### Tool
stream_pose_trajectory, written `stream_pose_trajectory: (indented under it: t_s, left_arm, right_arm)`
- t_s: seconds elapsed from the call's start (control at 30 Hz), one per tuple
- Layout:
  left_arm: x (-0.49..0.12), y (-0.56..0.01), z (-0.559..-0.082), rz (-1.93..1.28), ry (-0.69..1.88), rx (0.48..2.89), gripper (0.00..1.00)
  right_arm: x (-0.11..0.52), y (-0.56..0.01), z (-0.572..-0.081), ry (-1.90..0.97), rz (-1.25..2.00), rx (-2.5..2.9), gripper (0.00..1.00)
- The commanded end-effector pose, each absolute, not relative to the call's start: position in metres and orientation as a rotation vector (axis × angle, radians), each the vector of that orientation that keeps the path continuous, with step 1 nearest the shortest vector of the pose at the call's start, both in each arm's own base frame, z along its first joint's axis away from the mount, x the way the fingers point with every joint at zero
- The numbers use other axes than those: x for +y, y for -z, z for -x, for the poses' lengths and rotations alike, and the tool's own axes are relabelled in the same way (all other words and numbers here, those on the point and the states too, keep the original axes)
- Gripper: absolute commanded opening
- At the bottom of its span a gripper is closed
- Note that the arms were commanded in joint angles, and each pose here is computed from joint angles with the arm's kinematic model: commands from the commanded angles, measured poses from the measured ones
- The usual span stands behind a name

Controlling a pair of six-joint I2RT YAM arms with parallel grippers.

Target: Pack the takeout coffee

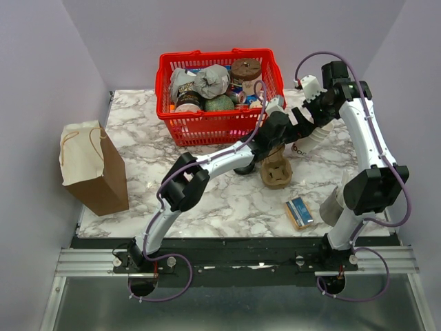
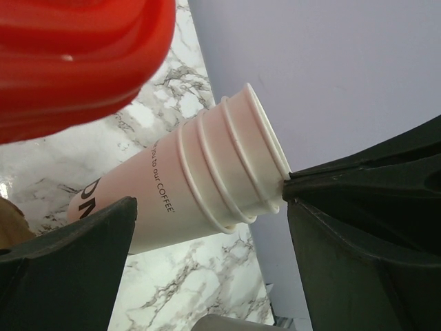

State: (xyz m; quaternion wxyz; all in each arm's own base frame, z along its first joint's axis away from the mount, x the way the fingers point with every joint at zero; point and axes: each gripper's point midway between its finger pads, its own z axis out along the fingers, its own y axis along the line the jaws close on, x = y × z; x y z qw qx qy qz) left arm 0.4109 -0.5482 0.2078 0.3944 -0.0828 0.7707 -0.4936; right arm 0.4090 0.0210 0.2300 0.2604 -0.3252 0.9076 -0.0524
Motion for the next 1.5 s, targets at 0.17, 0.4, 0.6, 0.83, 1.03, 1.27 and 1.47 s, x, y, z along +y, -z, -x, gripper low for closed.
stream_pose_trajectory:
  t_s: [0.17,0.4,0.6,0.83,1.03,1.27,1.47]
  left_arm:
    - [-0.548,-0.182,-0.419,0.322,1.180,2.017,0.98]
    - [-0.551,-0.179,-0.424,0.337,1.172,2.008,0.98]
    - [-0.548,-0.168,-0.426,0.356,1.142,2.033,0.99]
    - [-0.548,-0.153,-0.426,0.362,1.120,2.063,0.98]
    - [-0.551,-0.152,-0.428,0.354,1.123,2.051,0.98]
    - [-0.549,-0.188,-0.430,0.289,1.185,1.975,0.98]
    - [-0.534,-0.227,-0.429,0.227,1.230,1.916,0.98]
  right_arm:
    - [0.022,-0.246,-0.404,0.129,0.876,2.433,0.01]
    - [0.023,-0.251,-0.402,0.123,0.879,2.436,0.01]
    - [0.022,-0.262,-0.407,0.140,0.861,2.411,0.00]
    - [0.025,-0.259,-0.411,0.132,0.868,2.405,0.00]
    - [0.019,-0.249,-0.414,0.170,0.883,2.422,0.00]
    - [0.019,-0.264,-0.420,0.183,0.862,2.387,0.00]
    - [0.022,-0.264,-0.417,0.160,0.870,2.395,0.01]
